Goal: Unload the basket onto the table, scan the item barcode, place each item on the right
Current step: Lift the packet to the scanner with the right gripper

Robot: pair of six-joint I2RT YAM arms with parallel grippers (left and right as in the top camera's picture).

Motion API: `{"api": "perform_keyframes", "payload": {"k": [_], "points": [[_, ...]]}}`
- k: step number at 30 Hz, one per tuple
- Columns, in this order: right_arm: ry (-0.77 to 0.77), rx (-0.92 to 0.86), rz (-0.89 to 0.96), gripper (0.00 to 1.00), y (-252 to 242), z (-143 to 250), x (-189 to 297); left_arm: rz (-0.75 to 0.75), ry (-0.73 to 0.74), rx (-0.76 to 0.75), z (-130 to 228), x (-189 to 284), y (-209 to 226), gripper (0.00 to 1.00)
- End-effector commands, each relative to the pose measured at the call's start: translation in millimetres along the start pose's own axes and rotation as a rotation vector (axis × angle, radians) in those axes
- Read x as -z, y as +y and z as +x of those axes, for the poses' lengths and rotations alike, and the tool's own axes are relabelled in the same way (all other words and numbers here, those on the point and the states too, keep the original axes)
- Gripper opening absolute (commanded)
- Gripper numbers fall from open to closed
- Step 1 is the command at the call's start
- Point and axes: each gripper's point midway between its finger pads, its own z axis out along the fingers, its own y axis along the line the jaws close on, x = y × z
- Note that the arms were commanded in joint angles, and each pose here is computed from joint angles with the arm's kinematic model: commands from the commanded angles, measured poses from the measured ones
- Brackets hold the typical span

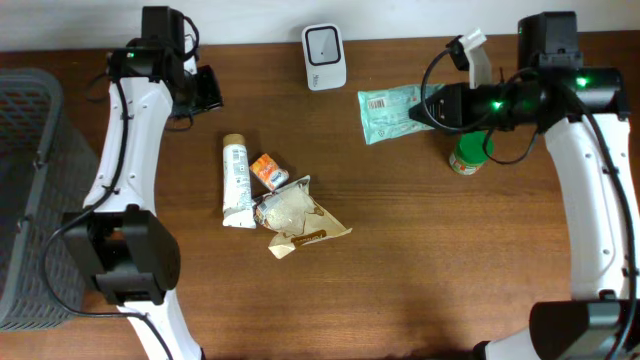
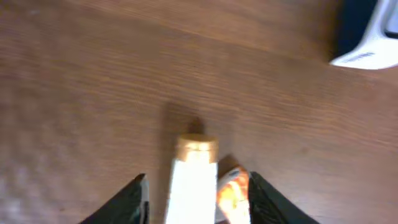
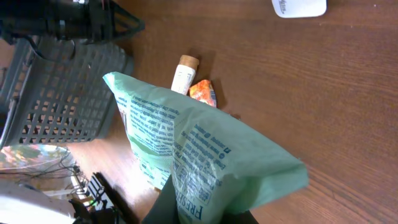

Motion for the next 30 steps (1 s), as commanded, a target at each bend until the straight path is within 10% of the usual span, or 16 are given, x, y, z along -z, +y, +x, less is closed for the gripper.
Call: {"api": "perform_keyframes", "payload": {"k": [1, 11, 20, 30], "points": [[-0.024, 0.038, -0.023, 0.04, 11, -5, 6, -0.120, 0.010, 0.002, 3, 0, 26, 0.99], [-0.339, 0.193, 0.522, 0.04, -2, -102, -28, -0.119, 0.022, 0.004, 6, 0, 27, 0.99], [-0.611, 0.724, 1.002, 0.04, -51, -203, -142, -0.119, 0.022, 0.004, 6, 0, 27, 0.99], [-0.439, 1.155, 1.193, 0.04, -109, -192, -224, -0.119, 0.022, 0.004, 6, 0, 27, 0.99]]}}
